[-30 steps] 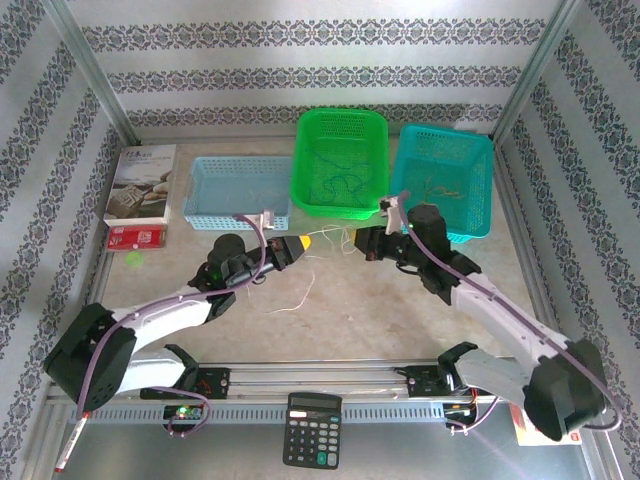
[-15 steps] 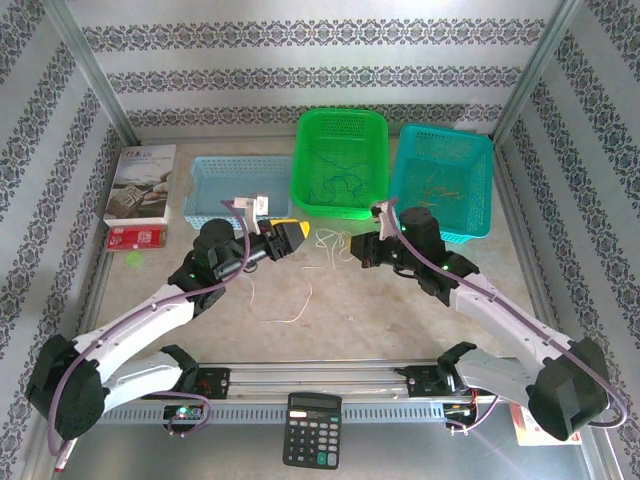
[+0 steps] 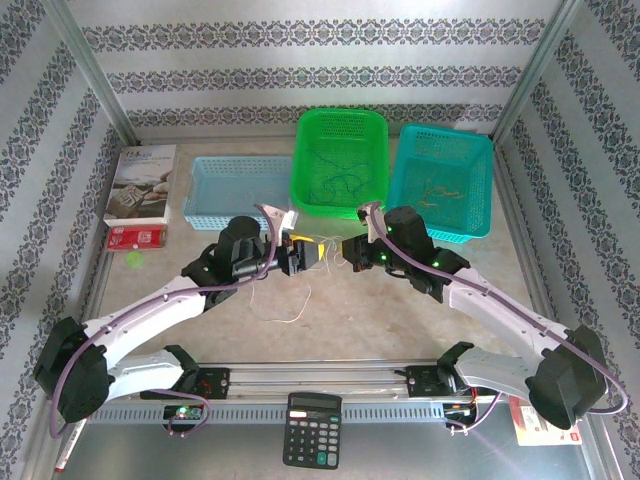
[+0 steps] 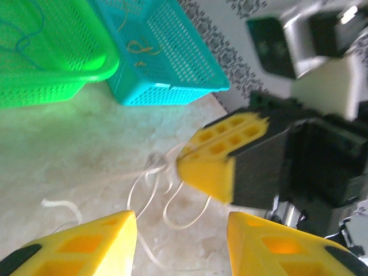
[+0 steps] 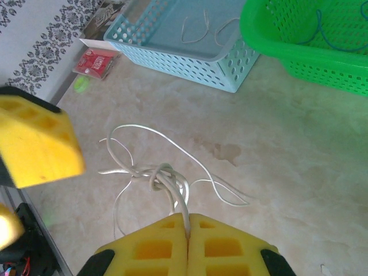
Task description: Untangle the cables
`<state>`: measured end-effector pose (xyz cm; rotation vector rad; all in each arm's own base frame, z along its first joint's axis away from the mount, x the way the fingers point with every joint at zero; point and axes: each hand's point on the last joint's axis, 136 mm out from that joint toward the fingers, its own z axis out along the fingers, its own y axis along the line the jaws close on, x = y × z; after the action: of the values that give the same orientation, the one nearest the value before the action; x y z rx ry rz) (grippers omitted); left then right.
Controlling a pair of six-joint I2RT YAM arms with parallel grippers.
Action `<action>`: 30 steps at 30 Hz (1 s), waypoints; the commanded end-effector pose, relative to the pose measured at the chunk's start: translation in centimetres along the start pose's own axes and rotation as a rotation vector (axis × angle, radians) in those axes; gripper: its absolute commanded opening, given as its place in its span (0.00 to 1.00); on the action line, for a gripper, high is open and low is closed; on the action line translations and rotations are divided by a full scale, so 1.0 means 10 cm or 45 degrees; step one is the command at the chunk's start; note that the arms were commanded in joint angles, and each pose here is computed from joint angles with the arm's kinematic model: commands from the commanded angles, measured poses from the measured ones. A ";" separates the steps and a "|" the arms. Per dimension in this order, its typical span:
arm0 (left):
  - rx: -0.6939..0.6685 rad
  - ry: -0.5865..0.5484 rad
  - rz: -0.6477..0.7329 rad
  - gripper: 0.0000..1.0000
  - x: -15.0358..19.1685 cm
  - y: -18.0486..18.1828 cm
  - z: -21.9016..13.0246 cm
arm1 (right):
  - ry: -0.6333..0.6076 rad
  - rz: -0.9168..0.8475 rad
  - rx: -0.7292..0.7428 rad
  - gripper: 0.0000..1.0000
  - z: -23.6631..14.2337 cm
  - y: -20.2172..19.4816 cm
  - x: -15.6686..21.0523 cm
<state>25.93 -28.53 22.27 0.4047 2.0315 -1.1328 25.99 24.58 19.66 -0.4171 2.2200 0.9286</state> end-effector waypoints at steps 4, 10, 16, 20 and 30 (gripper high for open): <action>-0.008 0.001 0.035 0.43 0.09 0.04 0.01 | -0.037 -0.032 -0.011 0.00 -0.04 0.08 -0.13; -0.037 -0.020 0.046 0.43 0.05 0.10 0.08 | -0.043 -0.026 -0.034 0.00 -0.06 0.12 -0.13; -0.046 -0.060 0.053 0.41 -0.05 0.11 0.14 | -0.046 -0.026 -0.062 0.00 -0.08 0.18 -0.13; -0.053 -0.092 0.054 0.37 -0.12 0.12 0.18 | -0.041 -0.020 -0.065 0.00 -0.09 0.19 -0.10; -0.044 -0.144 0.066 0.39 -0.19 0.10 0.16 | -0.037 -0.012 -0.050 0.00 -0.07 0.14 -0.07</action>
<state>28.24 -28.68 19.93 0.3551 2.0311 -1.0489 25.59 24.76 20.34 -0.4226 2.2020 0.9473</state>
